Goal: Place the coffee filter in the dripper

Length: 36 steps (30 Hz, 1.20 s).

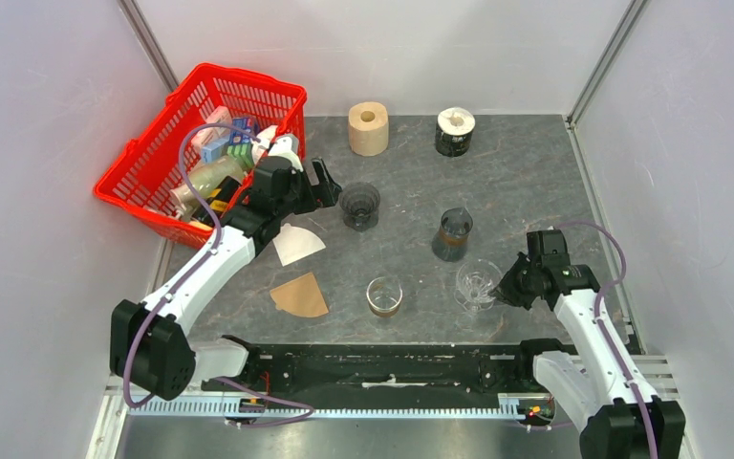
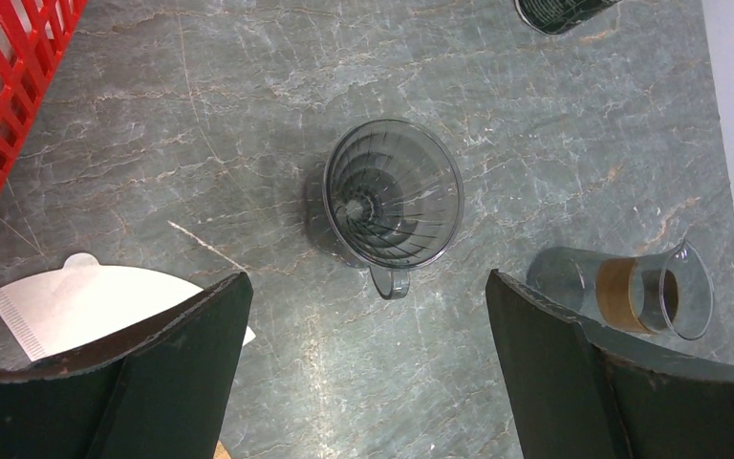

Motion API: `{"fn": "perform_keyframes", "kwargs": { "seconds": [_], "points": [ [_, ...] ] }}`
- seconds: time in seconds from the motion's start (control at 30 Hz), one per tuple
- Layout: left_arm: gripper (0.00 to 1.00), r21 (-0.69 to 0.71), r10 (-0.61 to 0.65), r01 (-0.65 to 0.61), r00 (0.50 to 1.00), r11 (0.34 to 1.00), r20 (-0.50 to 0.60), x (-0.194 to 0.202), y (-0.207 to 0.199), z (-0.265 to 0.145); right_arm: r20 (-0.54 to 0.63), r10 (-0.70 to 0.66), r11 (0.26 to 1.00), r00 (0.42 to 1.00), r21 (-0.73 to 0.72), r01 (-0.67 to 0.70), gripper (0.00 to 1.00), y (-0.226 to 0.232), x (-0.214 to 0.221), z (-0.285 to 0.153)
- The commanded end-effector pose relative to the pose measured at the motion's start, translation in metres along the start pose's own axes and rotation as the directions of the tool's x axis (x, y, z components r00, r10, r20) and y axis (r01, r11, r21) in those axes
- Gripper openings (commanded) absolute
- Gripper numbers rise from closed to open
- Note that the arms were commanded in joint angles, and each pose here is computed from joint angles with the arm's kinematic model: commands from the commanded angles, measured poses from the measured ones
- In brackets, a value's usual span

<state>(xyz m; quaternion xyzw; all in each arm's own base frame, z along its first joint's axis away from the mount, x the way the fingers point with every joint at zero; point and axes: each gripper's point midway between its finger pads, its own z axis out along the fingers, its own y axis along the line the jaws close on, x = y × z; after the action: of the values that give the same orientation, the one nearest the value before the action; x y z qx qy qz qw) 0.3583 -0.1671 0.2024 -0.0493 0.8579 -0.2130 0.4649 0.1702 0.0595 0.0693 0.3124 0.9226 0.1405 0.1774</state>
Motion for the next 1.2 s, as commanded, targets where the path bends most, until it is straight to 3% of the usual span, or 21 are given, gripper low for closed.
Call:
{"fn": "perform_keyframes", "kwargs": {
  "seconds": [0.0,0.33,0.5,0.73,0.93,1.17],
  "points": [
    [0.99,0.027,0.044,-0.044,0.999,0.999,0.011,-0.004,-0.005,0.001,0.003,-0.041,0.998,0.999,-0.055,0.041,0.0,0.012,-0.003,-0.009],
    [0.99,0.031,0.042,-0.043,0.999,0.999,0.02,-0.006,-0.006,-0.003,0.031,-0.147,0.97,0.989,-0.19,0.151,0.0,0.05,-0.012,-0.068],
    [0.99,0.03,0.04,-0.041,0.999,0.999,0.016,-0.005,-0.006,-0.001,-0.008,-0.215,0.95,0.977,-0.235,0.207,0.0,0.069,-0.012,-0.105],
    [0.99,0.031,0.04,-0.041,0.999,0.999,0.017,-0.005,-0.007,-0.003,-0.009,-0.321,0.868,0.947,-0.403,0.29,0.0,0.123,-0.013,-0.145],
    [0.99,0.008,0.039,-0.039,0.999,0.999,0.015,-0.004,-0.002,-0.001,-0.072,-0.506,0.768,0.86,-0.492,0.411,0.0,0.165,0.014,-0.16],
    [0.99,-0.008,0.041,-0.041,0.999,0.999,0.009,-0.004,0.001,0.0,-0.11,-0.67,0.654,0.734,-0.555,0.514,0.0,0.197,0.052,-0.148]
  ]
}}
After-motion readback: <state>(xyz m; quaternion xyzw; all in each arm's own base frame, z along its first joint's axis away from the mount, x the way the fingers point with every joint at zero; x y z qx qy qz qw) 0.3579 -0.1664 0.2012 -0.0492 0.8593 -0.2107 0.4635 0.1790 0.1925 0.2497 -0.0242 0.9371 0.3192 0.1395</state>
